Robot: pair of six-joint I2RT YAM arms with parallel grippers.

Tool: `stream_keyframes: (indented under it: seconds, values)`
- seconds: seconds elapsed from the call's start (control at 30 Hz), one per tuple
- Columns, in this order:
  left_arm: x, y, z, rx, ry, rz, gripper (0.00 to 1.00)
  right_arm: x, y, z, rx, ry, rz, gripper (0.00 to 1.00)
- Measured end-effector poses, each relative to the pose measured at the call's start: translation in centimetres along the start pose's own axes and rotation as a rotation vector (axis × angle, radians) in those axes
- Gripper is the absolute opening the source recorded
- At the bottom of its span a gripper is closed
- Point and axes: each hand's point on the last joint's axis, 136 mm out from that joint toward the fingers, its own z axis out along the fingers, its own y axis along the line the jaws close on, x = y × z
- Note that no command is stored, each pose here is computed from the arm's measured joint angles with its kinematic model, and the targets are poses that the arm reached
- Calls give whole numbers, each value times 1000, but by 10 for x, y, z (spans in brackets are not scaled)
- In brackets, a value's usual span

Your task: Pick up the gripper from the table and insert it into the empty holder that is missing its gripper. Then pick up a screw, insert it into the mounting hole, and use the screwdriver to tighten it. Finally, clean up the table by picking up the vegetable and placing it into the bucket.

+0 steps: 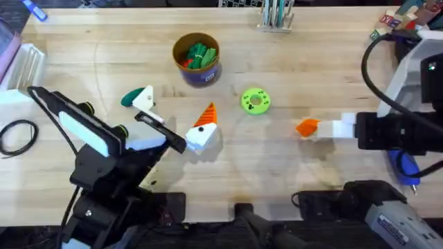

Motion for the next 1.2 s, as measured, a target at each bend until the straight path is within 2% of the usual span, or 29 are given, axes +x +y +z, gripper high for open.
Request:
stream_keyframes:
  seconds: [0.77,0.93,1.2]
  values:
    - [0,-1,0,8,0,-4,988,0,0,0,0,-1,0,991]
    - [0,-1,0,8,0,-4,990,-6,-10,0,57,-27,-1,993]
    - [0,-1,0,8,-1,-4,990,-2,-18,-1,107,-11,0,992]
